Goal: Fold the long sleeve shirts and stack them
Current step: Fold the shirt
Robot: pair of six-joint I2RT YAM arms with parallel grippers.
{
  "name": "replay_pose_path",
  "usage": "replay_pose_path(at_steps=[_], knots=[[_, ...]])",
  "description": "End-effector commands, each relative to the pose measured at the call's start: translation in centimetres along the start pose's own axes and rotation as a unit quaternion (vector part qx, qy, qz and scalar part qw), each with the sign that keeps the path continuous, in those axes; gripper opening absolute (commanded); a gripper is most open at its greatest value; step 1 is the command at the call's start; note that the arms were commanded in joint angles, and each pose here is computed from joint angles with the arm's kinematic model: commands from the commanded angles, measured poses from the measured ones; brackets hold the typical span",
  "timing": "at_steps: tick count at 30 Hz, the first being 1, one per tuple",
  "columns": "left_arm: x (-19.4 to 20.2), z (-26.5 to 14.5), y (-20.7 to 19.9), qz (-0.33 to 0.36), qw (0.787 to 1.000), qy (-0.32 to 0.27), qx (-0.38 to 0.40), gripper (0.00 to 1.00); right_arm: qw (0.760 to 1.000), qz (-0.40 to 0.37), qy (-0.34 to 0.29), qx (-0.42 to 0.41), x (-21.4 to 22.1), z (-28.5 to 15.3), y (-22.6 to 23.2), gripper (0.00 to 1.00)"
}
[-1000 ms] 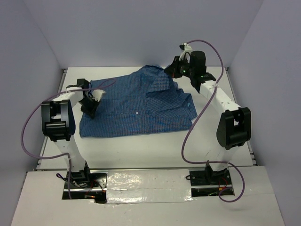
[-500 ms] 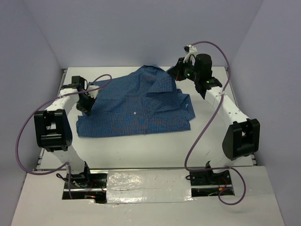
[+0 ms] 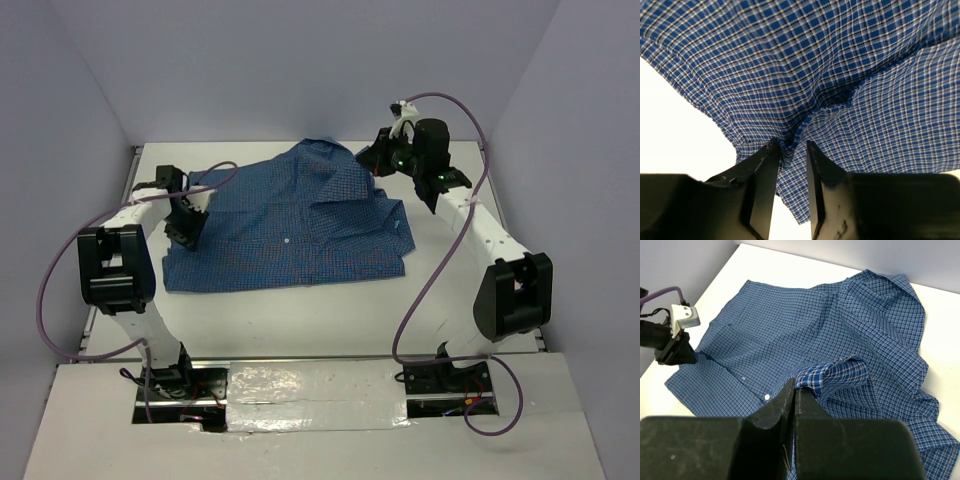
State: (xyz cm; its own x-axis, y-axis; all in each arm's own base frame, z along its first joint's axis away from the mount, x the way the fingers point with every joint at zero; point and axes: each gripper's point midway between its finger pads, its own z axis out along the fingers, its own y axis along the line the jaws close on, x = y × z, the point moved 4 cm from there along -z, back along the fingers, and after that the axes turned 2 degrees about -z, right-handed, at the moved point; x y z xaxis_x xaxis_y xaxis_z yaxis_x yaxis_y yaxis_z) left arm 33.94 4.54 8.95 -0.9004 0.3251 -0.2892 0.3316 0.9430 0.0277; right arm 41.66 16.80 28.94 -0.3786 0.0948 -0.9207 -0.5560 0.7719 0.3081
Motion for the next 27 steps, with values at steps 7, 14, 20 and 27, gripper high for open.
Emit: replay_pose_path(at_steps=[7,14,20,27], knots=[[-1.4,-0.8,1.2,-0.032,0.998,-0.032,-0.032,0.38,0.999,-0.027,-0.03,-0.012,-1.5,-1.2,1.3,0.0],[-1.3,-0.9,1.0,-0.033,0.998,-0.037,-0.033,0.28,0.999,-0.034,-0.028,-0.007,-1.5,-1.4,1.2,0.0],[-1.0,-1.5,1.1,-0.04,0.998,-0.034,-0.041,0.0,0.999,-0.038,-0.028,0.002,-1.6,-1.7,1.1,0.0],[0.6,-4.2,1.2,-0.044,0.995,-0.037,-0.08,0.0,0.997,-0.057,-0.055,0.012,-3.2,-3.3,1.7,0.0]])
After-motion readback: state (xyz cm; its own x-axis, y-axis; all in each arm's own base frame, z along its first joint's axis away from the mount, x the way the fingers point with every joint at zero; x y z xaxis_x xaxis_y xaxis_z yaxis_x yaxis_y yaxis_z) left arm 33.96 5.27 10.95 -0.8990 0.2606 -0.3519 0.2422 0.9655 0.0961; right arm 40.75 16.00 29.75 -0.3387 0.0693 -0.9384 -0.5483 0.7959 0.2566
